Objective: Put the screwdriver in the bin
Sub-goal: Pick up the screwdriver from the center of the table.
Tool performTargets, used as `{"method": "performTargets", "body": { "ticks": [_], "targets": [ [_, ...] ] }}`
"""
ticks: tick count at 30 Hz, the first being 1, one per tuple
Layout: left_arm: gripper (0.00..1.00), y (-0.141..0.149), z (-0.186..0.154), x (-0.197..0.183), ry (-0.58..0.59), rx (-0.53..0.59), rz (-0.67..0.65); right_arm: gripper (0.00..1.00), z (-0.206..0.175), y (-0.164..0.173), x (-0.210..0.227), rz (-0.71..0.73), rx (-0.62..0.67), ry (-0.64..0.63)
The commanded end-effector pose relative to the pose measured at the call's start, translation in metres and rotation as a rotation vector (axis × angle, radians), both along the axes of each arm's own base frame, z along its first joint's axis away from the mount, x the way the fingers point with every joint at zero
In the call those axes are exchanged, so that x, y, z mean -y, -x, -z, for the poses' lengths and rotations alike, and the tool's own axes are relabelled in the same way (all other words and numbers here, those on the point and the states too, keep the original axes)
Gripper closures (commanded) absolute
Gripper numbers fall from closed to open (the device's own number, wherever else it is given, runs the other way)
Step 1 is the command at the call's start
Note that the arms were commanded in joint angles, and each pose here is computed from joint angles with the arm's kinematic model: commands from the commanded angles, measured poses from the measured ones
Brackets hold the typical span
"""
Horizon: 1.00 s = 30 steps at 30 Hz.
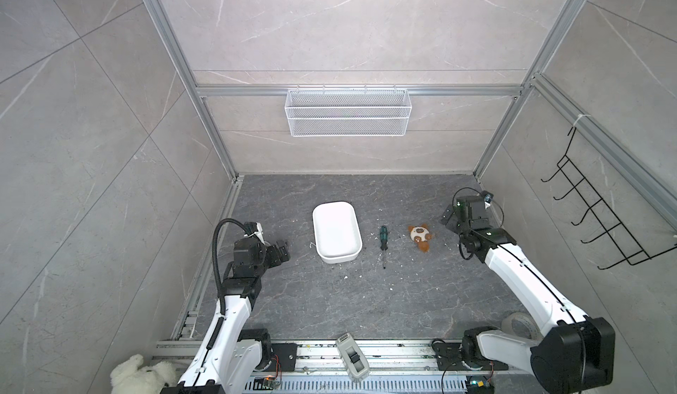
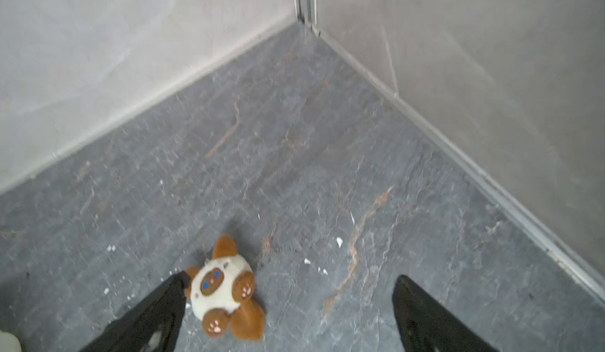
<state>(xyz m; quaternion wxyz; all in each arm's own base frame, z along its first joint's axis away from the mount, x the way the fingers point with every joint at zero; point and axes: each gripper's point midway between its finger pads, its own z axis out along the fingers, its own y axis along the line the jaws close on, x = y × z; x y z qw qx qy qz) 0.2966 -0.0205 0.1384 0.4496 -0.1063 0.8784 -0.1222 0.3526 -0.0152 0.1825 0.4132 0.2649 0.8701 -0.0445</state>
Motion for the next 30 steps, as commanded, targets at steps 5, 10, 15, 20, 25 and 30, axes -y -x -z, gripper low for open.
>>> {"method": "performTargets", "body": {
  "ticks": [5, 10, 15, 20, 25, 30],
  "targets": [
    [0.00, -0.010, -0.004, 0.000, 0.024, -0.018, -0.016, 0.01, 0.007, 0.001, -0.005, 0.006, 0.018, -0.136],
    [0.00, -0.013, -0.002, 0.003, 0.036, -0.024, -0.003, 0.07, -0.006, 0.000, -0.005, -0.043, 0.044, -0.222],
    [0.00, -0.013, -0.001, 0.001, 0.031, -0.028, -0.014, 0.17, -0.026, 0.001, -0.083, -0.353, 0.140, -0.316],
    [0.00, -0.011, 0.002, -0.003, 0.025, -0.040, -0.037, 0.16, -0.026, 0.016, -0.150, -0.509, 0.101, -0.197],
    [0.00, -0.013, 0.007, -0.007, 0.015, -0.067, -0.061, 0.17, 0.007, 0.008, -0.200, -0.626, -0.017, -0.199],
    [0.00, -0.014, 0.009, -0.008, 0.012, -0.076, -0.066, 0.27, 0.059, 0.001, -0.232, -0.666, -0.250, -0.253]
  ]
}}
